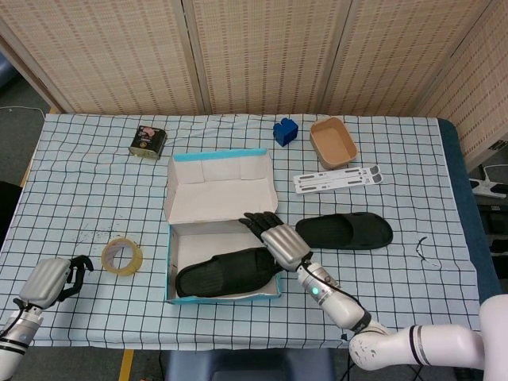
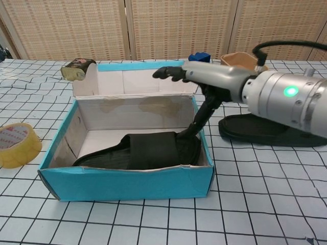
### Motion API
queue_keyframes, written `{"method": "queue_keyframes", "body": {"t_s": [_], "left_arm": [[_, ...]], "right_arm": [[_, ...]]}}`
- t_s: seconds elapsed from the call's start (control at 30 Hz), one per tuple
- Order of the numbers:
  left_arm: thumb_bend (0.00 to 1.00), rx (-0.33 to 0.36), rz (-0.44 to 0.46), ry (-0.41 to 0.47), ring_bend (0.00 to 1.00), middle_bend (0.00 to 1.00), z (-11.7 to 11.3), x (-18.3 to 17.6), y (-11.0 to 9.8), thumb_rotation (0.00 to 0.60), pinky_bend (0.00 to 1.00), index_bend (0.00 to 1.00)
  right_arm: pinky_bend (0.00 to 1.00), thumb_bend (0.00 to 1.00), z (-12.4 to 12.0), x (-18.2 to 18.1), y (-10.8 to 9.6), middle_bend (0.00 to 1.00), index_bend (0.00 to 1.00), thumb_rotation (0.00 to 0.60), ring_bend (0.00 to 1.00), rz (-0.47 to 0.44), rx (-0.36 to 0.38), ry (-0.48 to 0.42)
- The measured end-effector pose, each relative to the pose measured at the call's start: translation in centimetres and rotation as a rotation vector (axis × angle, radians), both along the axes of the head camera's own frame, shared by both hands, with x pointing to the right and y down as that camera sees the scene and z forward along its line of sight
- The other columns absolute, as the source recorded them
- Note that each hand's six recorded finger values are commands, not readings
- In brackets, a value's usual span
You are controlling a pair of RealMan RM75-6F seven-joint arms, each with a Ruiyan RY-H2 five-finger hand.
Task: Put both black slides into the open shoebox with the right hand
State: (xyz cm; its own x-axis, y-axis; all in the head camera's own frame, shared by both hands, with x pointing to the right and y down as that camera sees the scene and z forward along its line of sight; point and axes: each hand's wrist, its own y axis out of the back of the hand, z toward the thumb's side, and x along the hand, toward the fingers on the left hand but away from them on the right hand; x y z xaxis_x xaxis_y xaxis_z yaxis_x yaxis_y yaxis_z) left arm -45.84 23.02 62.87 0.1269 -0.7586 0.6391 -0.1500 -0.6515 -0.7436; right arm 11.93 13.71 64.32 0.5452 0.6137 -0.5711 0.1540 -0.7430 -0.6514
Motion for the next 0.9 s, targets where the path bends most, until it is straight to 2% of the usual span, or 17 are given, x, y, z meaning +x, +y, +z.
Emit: {"method": "queue_keyframes", "body": {"t_s": [0.17, 0.23, 0.33, 0.53, 0.63, 0.77, 0.9], "left_arm": [[0.73, -0.001, -0.004, -0.005, 0.64, 0.59, 0.0, -0.1, 0.0, 0.600, 0.58, 0.46], [0.73, 0.000, -0.003, -0.007, 0.64, 0.59, 0.1, -0.1, 0.0, 0.600, 0.58, 0.46], [0.73, -0.002, 0.004, -0.013, 0.64, 0.59, 0.2, 0.0, 0.0, 0.600, 0.58, 0.46], [0.73, -0.014, 0.007, -0.026, 0.64, 0.59, 0.5, 0.1, 0.1, 0.600, 0.58, 0.46], [0.73, -0.014, 0.008, -0.029, 0.64, 0.59, 0.6, 0.1, 0.1, 0.600, 0.58, 0.46], [0.73, -0.012, 0.014, -0.028, 0.64, 0.59, 0.6, 0.2, 0.2, 0.600, 0.58, 0.46], [0.73, -0.013, 0.012, -0.027, 0.64, 0.59, 0.6, 0.2, 0.2, 0.600, 0.58, 0.46]], "right_arm": [[0.00, 0.00, -0.9, 7.5, -1.9, 0.02, 0.01, 0.600, 0.00, 0.048, 0.119, 0.212], [0.00, 0.00, -0.7, 11.0, -1.7, 0.02, 0.02, 0.600, 0.00, 0.074, 0.129, 0.297], [0.00, 0.00, -0.1, 14.9, -1.3, 0.02, 0.03, 0.600, 0.00, 0.116, 0.108, 0.365], [0.00, 0.00, 2.3, 20.5, -1.0, 0.03, 0.03, 0.600, 0.00, 0.175, 0.022, 0.445], [0.00, 0.00, 3.6, 22.4, -1.2, 0.09, 0.03, 0.600, 0.00, 0.186, -0.012, 0.473], [0.00, 0.00, 5.3, 24.0, -1.7, 0.10, 0.04, 0.600, 0.00, 0.205, -0.021, 0.493], [0.00, 0.00, 7.3, 24.5, -1.7, 0.10, 0.05, 0.600, 0.00, 0.229, -0.067, 0.476]]}}
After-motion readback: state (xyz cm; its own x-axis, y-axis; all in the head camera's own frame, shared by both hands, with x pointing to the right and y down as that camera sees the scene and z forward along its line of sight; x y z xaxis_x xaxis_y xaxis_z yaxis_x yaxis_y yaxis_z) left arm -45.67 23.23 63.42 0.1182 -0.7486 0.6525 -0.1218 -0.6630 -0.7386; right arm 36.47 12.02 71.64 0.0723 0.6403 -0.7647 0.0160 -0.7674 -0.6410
